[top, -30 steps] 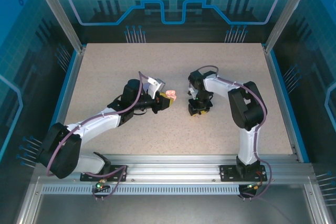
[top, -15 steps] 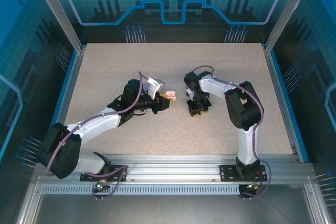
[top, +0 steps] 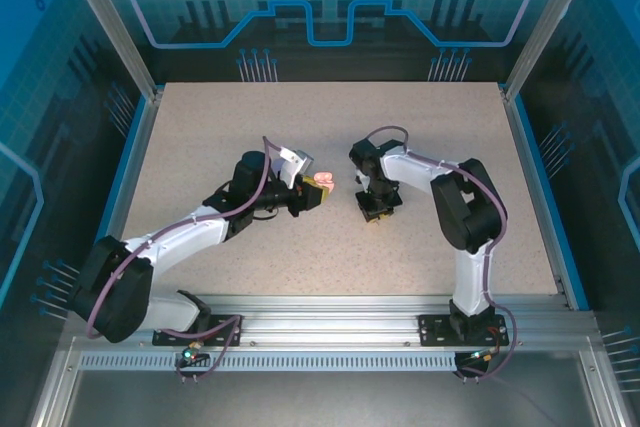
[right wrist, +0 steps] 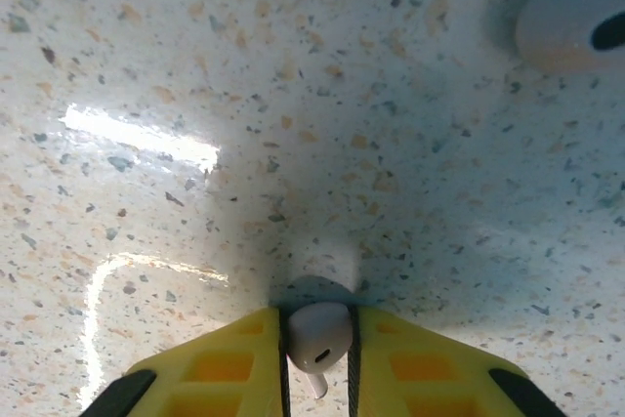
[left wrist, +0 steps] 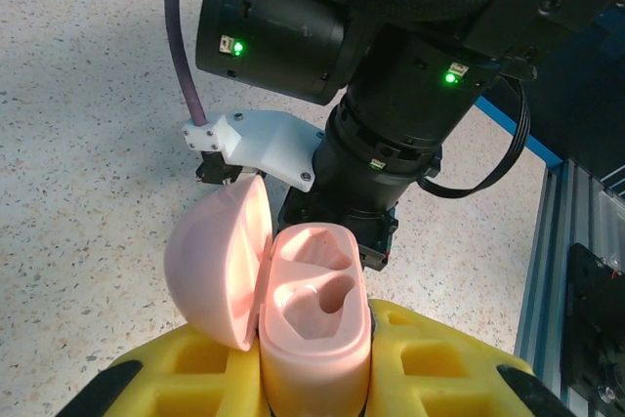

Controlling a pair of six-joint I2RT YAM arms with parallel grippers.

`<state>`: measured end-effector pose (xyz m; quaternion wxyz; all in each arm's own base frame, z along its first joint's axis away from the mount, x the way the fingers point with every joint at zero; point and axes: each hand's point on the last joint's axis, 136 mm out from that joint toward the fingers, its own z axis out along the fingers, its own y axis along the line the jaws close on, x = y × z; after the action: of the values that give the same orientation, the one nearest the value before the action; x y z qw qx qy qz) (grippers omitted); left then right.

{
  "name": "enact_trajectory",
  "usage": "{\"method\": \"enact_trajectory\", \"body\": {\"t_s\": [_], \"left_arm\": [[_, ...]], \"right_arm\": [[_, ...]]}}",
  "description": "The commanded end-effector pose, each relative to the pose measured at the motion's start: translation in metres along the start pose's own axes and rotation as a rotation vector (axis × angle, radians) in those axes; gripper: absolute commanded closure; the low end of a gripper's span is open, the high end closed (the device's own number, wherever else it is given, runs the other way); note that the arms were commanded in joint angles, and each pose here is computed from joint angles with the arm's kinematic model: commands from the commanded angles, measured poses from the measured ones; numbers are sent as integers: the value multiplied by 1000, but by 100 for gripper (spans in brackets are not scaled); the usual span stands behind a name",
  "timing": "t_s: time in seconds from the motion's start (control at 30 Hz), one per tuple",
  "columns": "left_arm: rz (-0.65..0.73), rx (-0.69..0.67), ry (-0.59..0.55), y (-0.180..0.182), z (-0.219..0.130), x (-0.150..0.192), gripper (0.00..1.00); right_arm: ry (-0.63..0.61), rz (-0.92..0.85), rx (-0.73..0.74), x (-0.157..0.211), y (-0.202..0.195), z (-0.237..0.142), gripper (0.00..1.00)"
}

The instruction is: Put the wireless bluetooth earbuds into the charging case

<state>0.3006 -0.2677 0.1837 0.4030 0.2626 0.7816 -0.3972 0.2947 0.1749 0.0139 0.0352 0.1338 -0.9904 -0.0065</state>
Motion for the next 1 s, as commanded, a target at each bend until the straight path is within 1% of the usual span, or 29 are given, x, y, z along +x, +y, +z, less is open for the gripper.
{"method": "enact_trajectory", "body": {"t_s": [0.0,0.33,0.63,0.8,0.97], "left_arm": [[36,-12,-19,0,-6,-6,95],[25,-7,-14,1,-4,-5,94],[-7,-15,-7,5,0,-1,95],[-37,-28,-6,9,6,5,95],[-101,-55,-17,17,12,10,95]], "right_arm": [[-27,49,-33,0,-1,7,81],[-164,155,-137,-4,-12,-16,81],[-298,202,-249,-8,-10,-36,81],[-392,211,-333,-12,-3,-56,81],[-494,197,-420,-16,8,-83,81]]}}
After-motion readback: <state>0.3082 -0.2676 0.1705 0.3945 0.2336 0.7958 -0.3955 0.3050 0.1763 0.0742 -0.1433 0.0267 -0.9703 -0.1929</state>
